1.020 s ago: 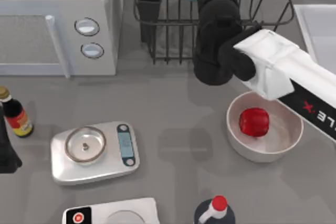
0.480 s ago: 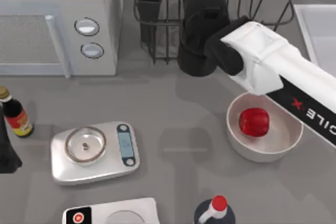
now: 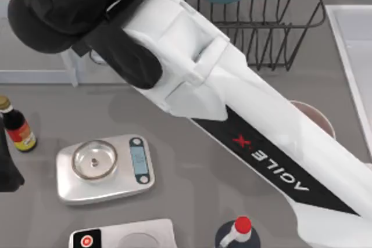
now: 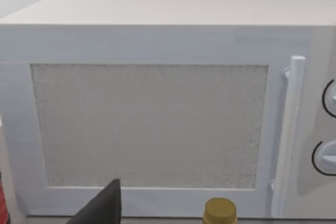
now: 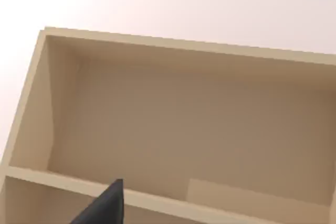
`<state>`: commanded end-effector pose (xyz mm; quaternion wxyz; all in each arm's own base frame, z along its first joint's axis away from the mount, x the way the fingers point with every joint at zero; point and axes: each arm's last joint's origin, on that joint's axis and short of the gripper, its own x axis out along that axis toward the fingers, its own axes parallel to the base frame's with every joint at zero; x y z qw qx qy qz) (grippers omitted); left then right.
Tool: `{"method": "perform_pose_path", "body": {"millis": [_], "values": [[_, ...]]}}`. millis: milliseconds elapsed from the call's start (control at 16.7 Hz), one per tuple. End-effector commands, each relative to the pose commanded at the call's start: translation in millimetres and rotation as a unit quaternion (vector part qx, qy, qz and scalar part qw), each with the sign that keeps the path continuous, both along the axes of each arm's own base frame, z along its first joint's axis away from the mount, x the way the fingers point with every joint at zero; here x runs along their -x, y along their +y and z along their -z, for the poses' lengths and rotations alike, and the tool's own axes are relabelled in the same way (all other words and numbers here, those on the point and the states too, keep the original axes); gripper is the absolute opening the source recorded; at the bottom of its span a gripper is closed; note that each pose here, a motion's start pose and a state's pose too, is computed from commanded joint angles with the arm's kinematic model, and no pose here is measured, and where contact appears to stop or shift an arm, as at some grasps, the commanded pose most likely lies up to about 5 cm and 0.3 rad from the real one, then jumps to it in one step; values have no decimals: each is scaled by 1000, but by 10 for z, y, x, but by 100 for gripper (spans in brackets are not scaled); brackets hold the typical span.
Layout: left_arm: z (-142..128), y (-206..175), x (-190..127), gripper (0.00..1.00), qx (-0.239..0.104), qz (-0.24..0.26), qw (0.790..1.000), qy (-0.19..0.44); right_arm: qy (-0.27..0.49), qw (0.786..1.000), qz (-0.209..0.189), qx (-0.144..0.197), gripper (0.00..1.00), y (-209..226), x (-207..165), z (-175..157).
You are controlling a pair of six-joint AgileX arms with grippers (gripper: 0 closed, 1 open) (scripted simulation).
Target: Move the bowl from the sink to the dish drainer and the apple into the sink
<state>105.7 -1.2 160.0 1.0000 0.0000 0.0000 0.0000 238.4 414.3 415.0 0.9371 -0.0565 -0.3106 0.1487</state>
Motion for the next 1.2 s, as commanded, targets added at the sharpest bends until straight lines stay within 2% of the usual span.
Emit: {"method": "perform_pose_path", "body": {"millis": [60,180,300,420,540,660,720,780,900,1020,1200], "values": [[0,0,0,100,0,0,1000,0,-47,999,-11,-10,100,65,365,-284],[0,0,0,100,0,0,1000,0,-135,989,-20,-51,100,-29,1170,-837],[0,0,0,100,0,0,1000,0,-200,973,-8,-118,100,-478,1956,-1295],[0,0,0,100,0,0,1000,0,-225,953,23,-202,100,-1243,2550,-1557],[0,0,0,100,0,0,1000,0,-204,934,67,-285,100,-2179,2832,-1555],[0,0,0,100,0,0,1000,0,-140,920,112,-348,100,-3070,2798,-1276],[0,0,0,100,0,0,1000,0,-97,915,132,-367,100,-3442,2694,-1050],[0,0,0,100,0,0,1000,0,-50,912,150,-378,100,-3752,2550,-779],[0,0,0,100,0,0,1000,0,49,911,175,-370,100,-4171,2219,-161],[0,0,0,100,0,0,1000,0,140,914,188,-330,100,-4365,1903,496],[0,0,0,100,0,0,1000,0,240,922,187,-238,100,-4386,1577,1373]]}}
